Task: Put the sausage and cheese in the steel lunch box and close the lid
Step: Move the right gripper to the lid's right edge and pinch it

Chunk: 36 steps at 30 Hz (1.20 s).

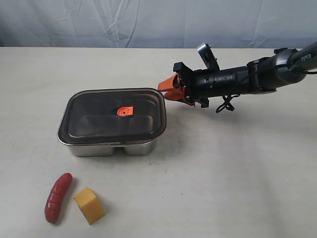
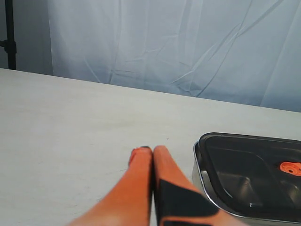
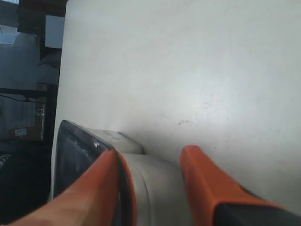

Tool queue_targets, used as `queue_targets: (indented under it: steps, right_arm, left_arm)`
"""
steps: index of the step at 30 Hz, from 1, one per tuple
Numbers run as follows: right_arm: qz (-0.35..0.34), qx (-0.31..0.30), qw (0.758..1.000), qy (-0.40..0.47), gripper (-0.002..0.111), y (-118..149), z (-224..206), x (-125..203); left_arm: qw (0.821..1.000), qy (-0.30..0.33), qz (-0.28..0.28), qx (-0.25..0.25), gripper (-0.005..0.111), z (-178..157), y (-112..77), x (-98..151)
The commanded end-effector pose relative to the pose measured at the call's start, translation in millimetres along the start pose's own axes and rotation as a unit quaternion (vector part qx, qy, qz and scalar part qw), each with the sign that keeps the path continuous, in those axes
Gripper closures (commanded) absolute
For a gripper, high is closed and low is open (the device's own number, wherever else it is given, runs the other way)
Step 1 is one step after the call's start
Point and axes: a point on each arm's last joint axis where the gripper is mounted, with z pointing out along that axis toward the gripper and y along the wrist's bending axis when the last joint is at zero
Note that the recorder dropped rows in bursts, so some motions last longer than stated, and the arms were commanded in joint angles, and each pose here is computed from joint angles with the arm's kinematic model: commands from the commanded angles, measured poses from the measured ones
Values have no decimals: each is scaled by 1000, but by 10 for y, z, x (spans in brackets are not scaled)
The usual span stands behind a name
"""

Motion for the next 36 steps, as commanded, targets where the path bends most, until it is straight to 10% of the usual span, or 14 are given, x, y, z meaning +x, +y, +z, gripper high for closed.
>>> queue_targets:
  steps: [1, 22, 36]
  right_arm:
    - [-4, -28, 1000, 11, 64, 59, -10, 0]
    - [-6, -53, 997, 58, 64, 109, -20, 78]
    - [-15, -45, 996, 73, 94, 93, -22, 105]
  left_arm:
    - [1000, -3, 1, 1, 107, -2, 1, 6]
    - [1000, -3, 1, 1, 107, -2, 1, 6]
    - [1000, -3, 1, 1, 107, -2, 1, 6]
